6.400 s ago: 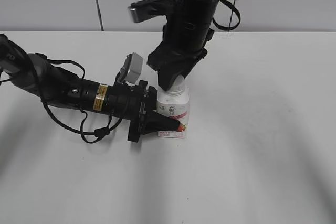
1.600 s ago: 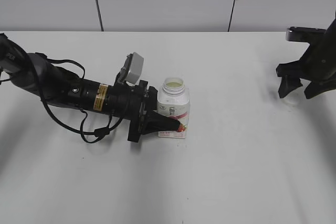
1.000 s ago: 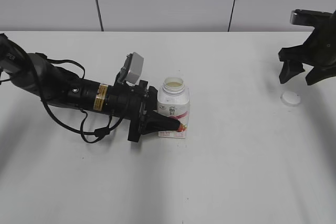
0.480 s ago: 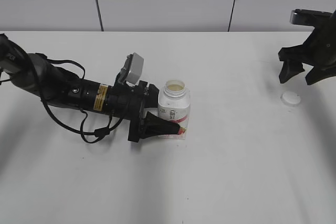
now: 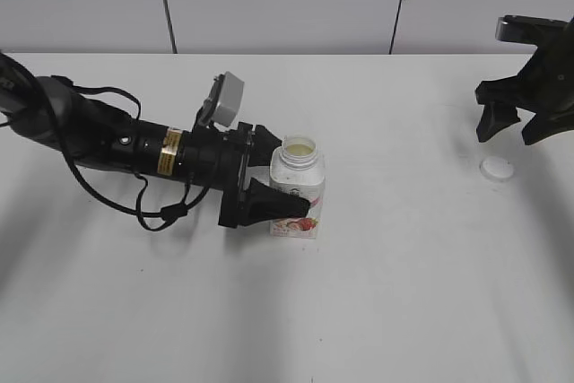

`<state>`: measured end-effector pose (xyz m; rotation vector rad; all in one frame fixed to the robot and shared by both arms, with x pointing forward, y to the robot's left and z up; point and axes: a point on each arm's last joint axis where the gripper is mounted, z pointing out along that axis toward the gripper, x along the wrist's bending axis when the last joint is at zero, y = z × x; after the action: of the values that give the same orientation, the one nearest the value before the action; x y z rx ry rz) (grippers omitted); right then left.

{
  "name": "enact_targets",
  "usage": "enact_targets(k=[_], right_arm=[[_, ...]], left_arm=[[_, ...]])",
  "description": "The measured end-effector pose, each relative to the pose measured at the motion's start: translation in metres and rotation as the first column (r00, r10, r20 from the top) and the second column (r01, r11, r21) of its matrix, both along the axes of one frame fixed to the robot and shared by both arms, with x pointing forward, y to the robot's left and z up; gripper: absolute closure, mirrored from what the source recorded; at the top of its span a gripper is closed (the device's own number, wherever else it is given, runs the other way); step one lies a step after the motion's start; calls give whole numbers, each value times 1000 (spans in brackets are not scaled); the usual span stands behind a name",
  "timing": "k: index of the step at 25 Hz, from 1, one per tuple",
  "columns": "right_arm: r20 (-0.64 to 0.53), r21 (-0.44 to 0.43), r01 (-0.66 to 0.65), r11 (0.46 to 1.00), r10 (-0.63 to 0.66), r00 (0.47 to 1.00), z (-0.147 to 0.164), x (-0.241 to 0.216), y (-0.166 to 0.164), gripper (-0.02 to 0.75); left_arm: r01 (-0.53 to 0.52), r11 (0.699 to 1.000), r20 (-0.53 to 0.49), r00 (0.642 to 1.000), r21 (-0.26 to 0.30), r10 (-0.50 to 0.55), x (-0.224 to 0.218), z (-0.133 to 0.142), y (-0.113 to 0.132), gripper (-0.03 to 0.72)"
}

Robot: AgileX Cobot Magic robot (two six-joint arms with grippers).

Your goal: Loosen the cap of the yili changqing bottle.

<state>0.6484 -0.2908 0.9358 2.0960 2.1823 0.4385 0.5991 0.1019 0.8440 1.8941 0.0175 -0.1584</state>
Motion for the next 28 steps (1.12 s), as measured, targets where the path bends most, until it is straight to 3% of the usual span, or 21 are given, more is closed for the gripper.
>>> enact_targets(k=[17, 22, 28], right_arm=[[2, 1, 1, 1000, -1, 1000, 0, 0, 0, 194], [-1, 2, -1, 1000, 1, 1000, 3, -1, 0, 194], [49, 3, -5, 1000, 5, 999, 29, -4, 1, 194]], left_arm=[[0, 1000, 28, 1000, -4, 0, 0, 57, 0, 101], [-21, 1000, 29, 999, -17, 22, -2, 91, 1, 101], [-97, 995, 24, 995, -12, 97, -5, 136, 4, 101]])
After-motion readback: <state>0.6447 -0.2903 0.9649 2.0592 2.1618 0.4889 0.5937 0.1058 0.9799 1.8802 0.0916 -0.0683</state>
